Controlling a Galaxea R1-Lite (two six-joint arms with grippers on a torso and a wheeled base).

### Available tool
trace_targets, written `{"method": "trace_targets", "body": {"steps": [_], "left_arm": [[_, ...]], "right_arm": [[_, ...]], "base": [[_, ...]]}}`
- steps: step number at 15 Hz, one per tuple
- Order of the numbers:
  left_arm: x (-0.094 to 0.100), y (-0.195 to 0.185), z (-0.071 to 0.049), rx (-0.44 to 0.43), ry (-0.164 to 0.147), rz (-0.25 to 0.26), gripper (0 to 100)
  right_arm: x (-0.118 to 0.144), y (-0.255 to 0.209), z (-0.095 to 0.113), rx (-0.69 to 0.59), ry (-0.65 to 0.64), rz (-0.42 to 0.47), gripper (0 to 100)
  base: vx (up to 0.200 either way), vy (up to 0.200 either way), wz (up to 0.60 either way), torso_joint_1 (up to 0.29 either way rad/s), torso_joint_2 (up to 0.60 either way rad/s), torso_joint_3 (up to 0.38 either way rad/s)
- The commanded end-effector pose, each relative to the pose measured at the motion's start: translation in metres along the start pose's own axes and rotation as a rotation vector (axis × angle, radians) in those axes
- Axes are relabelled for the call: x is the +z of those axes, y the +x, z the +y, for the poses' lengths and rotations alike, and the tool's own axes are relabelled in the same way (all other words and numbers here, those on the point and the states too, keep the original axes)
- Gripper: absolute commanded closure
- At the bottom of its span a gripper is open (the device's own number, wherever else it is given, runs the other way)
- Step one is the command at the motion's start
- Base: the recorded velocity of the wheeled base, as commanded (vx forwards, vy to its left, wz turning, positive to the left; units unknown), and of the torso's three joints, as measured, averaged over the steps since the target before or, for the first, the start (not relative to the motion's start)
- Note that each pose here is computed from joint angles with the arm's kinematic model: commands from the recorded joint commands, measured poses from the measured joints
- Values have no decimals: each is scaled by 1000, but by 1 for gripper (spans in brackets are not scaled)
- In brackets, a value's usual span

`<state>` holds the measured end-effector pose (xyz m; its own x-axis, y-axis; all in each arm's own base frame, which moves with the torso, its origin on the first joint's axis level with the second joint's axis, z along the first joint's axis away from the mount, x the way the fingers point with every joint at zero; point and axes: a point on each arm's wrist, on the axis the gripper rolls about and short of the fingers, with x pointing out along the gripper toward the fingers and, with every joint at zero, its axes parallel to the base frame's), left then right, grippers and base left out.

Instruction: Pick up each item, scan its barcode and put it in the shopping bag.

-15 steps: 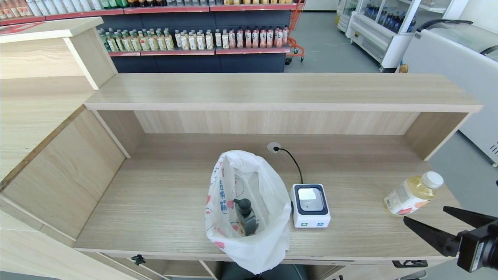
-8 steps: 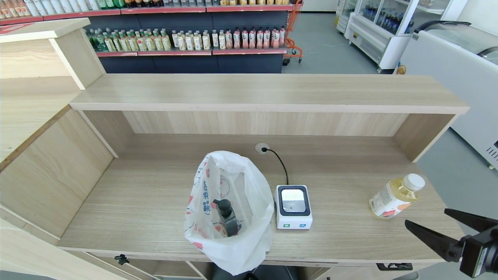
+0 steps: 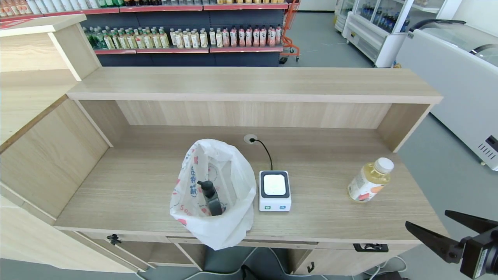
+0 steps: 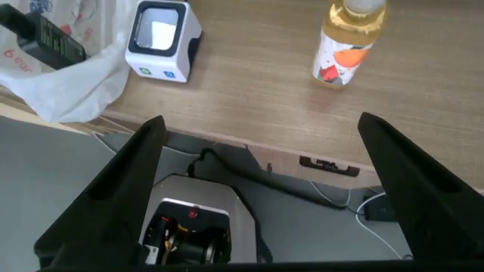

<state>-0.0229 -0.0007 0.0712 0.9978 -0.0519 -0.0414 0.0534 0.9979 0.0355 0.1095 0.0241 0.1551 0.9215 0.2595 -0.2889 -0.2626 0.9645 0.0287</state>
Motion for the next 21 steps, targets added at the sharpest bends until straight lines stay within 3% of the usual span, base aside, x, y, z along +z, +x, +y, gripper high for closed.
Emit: {"method": "trace_targets", "body": {"steps": [1,5,8,14,17,21], "left_arm": [[0,0,0,1,0,0,0],[0,0,0,1,-4,0,0],[0,0,0,1,1,2,0],[0,0,0,1,3,0,0],[0,0,0,1,-5,0,0],[0,0,0,1,-4,0,0]], "right_arm": [[-3,1,0,0,1,14,0],[-3,4,-1,-6,9,27,0],[1,14,-8,-55,32,48,0],[2,35,-26,-151,113,114,0],[14,59,-25,-82,137,72,0],[23,94,-1,108,114,57,0]], "base": [[-200,-200,0,-2,-2,2],[-200,-200,0,2,0,4],[0,0,0,0,0,0],[0,-200,0,8,6,2],[0,-67,0,2,1,-1],[0,0,0,0,0,0]]}}
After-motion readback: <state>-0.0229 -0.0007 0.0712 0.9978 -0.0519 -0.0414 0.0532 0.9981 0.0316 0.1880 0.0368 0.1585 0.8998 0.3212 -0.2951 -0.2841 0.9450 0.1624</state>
